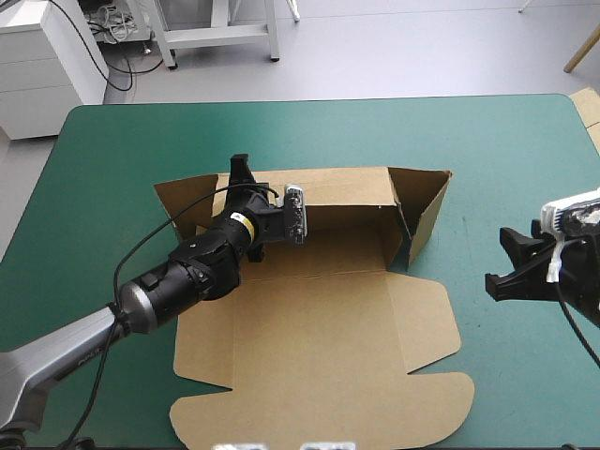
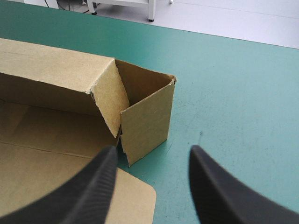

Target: Fold the box

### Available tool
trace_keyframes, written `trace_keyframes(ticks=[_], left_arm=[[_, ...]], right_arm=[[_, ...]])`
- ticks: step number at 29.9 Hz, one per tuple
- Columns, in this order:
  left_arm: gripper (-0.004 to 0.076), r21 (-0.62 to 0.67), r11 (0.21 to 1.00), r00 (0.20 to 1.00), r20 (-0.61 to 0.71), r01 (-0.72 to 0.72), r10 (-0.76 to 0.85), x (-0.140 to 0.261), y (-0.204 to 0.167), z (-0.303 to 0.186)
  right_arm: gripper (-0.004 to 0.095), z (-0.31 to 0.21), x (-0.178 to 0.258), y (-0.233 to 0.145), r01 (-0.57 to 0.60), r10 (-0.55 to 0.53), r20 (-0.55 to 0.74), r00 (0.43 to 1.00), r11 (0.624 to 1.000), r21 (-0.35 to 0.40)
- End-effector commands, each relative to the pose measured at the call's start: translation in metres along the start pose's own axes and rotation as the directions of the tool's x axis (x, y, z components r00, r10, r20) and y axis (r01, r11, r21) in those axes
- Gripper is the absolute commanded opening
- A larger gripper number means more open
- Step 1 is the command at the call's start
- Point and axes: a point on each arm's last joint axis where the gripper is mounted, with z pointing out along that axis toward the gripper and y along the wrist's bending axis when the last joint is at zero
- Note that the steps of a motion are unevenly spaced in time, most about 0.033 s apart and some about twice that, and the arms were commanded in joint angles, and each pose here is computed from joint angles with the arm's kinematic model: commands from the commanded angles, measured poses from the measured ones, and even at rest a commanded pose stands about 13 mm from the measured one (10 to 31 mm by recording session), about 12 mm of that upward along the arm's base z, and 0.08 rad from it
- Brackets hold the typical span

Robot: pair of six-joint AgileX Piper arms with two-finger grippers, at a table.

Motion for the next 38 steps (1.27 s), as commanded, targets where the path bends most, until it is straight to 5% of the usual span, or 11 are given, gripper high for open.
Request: trace_keyframes(ticks=[1, 4, 22, 38], left_arm=[[-0.0008, 0.045, 0.995, 0.995, -0.021, 0.093, -0.093, 0.0, -0.009, 0.001], [-0.0008, 0.028, 0.996, 0.996, -0.016, 0.083, -0.082, 0.0, -0.008, 0.001], [-0.0008, 0.033, 0.994, 0.994, -0.04, 0.106, -0.105, 0.003, -0.008, 0.001], [-0.0008, 0.033, 0.992, 0.991, -0.044, 0.125, -0.123, 0.003, -0.008, 0.001]], right_arm=[[0.0749, -0.002, -0.022, -0.002, 0.006, -0.007, 0.093, 0.996, 1.0, 0.013], [0.0883, 0.006, -0.035, -0.002, 0.011, -0.013, 0.092, 0.996, 1.0, 0.021], [0.0885, 0.128, -0.136, 0.0, 0.021, -0.022, 0.046, 0.999, 0.999, 0.036], [0.0885, 0.268, -0.121, -0.047, -0.146, 0.144, -0.131, 0.981, 0.989, -0.007]])
